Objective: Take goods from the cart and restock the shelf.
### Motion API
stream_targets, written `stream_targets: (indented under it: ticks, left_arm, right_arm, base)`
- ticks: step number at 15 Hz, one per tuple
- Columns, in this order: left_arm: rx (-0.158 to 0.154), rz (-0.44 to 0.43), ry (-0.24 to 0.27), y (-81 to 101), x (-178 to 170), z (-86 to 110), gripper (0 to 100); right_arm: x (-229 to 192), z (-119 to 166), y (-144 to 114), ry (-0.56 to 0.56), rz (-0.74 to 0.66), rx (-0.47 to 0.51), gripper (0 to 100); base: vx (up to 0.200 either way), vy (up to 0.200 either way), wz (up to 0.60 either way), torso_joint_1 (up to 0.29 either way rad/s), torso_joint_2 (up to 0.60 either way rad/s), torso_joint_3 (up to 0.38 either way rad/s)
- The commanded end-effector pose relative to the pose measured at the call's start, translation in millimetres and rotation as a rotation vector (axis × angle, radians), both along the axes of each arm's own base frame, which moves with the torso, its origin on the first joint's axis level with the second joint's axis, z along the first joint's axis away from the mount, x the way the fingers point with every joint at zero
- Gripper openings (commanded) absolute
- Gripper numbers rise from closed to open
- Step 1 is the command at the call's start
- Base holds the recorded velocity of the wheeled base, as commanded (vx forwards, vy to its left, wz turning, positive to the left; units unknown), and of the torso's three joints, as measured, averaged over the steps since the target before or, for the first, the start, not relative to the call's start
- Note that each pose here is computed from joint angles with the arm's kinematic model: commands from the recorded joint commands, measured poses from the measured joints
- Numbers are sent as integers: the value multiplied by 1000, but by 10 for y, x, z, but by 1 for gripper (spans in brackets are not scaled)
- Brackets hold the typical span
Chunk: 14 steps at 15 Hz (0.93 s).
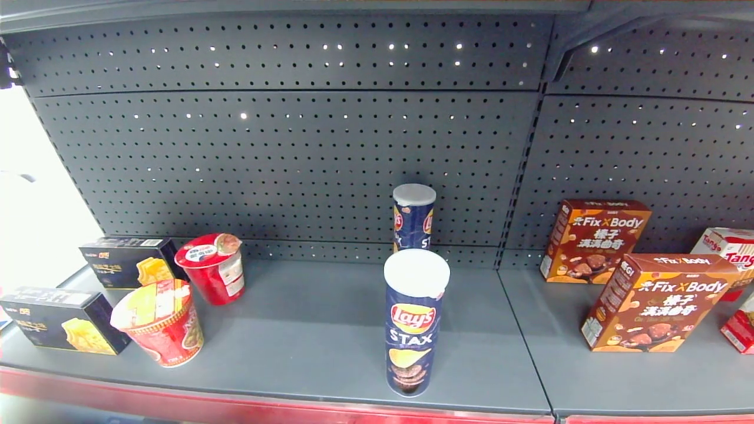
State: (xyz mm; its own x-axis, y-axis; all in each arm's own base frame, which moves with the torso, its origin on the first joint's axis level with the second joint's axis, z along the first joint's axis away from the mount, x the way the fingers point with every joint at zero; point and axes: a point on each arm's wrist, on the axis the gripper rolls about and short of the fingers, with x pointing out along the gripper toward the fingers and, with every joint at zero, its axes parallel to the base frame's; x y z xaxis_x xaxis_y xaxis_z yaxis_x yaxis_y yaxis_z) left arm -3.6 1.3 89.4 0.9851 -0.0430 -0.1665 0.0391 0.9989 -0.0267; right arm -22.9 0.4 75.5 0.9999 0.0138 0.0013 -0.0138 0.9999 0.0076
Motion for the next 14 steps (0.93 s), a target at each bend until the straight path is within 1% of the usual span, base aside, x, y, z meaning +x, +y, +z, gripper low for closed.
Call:
stream_targets:
  ticks: [1, 2, 3, 9, 11, 14]
  left_arm:
    - [-8, 12, -103, 5, -99, -63, 100]
    - [11, 21, -93, 8, -119, -104, 100]
    - [9, 22, -76, 9, -122, -123, 100]
    - [17, 11, -78, 7, -122, -121, 100]
    - [10, 16, -79, 8, -122, -120, 100]
    - [11, 16, -79, 8, -122, -120, 100]
  right_arm:
    - [1, 0, 0, 1, 0, 0, 100]
    - [1, 0, 0, 1, 0, 0, 100]
    - [1, 0, 0, 1, 0, 0, 100]
    - [1, 0, 0, 1, 0, 0, 100]
    - [1, 0, 0, 1, 0, 0, 100]
    - [1, 0, 0, 1, 0, 0, 100]
  base:
    - [0, 0, 0, 0, 0, 0]
    - [0, 0, 0, 0, 0, 0]
    - [0, 0, 0, 0, 0, 0]
    - [0, 0, 0, 0, 0, 0]
    - [0, 0, 0, 0, 0, 0]
    - [0, 0, 0, 0, 0, 0]
